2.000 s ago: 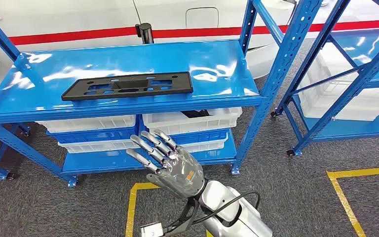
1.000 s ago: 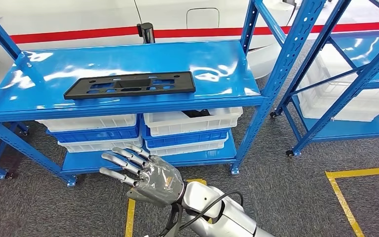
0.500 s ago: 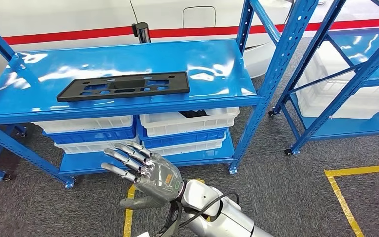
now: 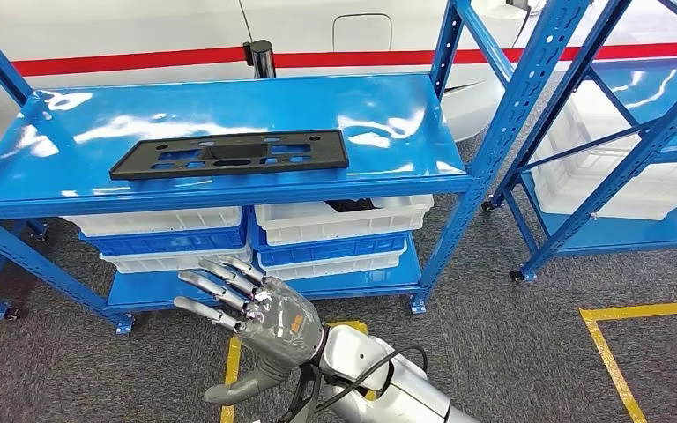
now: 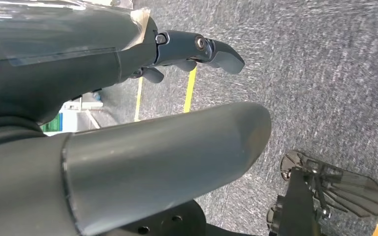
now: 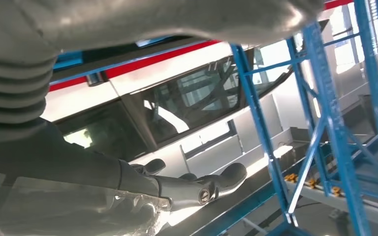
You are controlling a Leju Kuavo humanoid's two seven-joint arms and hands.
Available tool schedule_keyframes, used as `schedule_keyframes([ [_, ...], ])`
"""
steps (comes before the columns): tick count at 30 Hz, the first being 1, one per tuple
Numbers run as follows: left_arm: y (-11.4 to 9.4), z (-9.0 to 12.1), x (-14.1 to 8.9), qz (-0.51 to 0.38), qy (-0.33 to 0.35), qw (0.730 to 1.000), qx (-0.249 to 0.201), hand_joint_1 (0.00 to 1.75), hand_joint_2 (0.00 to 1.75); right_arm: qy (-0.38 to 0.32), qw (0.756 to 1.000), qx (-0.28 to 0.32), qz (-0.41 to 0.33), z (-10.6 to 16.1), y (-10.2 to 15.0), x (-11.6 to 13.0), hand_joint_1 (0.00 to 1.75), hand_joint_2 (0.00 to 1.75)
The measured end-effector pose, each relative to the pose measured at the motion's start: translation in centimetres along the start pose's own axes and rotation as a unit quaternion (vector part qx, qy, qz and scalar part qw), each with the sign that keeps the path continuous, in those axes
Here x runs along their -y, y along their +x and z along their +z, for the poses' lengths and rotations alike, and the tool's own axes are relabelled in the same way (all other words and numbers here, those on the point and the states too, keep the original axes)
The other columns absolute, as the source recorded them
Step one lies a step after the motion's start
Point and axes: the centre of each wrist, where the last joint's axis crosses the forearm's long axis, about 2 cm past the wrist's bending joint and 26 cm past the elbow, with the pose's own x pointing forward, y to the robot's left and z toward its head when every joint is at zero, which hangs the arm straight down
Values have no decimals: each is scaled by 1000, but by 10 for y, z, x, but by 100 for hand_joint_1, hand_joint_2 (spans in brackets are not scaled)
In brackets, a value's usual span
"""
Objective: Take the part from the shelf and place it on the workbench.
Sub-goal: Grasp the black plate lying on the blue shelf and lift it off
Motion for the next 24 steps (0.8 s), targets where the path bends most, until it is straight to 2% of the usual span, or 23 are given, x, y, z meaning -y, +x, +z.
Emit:
schedule_keyframes([
  [16, -1, 0, 0, 0, 3, 1000, -1, 0, 0, 4, 1000, 0, 3, 6, 4, -4, 0, 175],
  [20, -3, -1, 0, 0, 4, 1000, -3, 0, 0, 3, 1000, 0, 3, 5, 4, -4, 0, 0],
  [24, -2, -1, 0, 0, 3, 1000, -2, 0, 0, -1, 1000, -5, -9, 2, 6, -4, 0, 0],
])
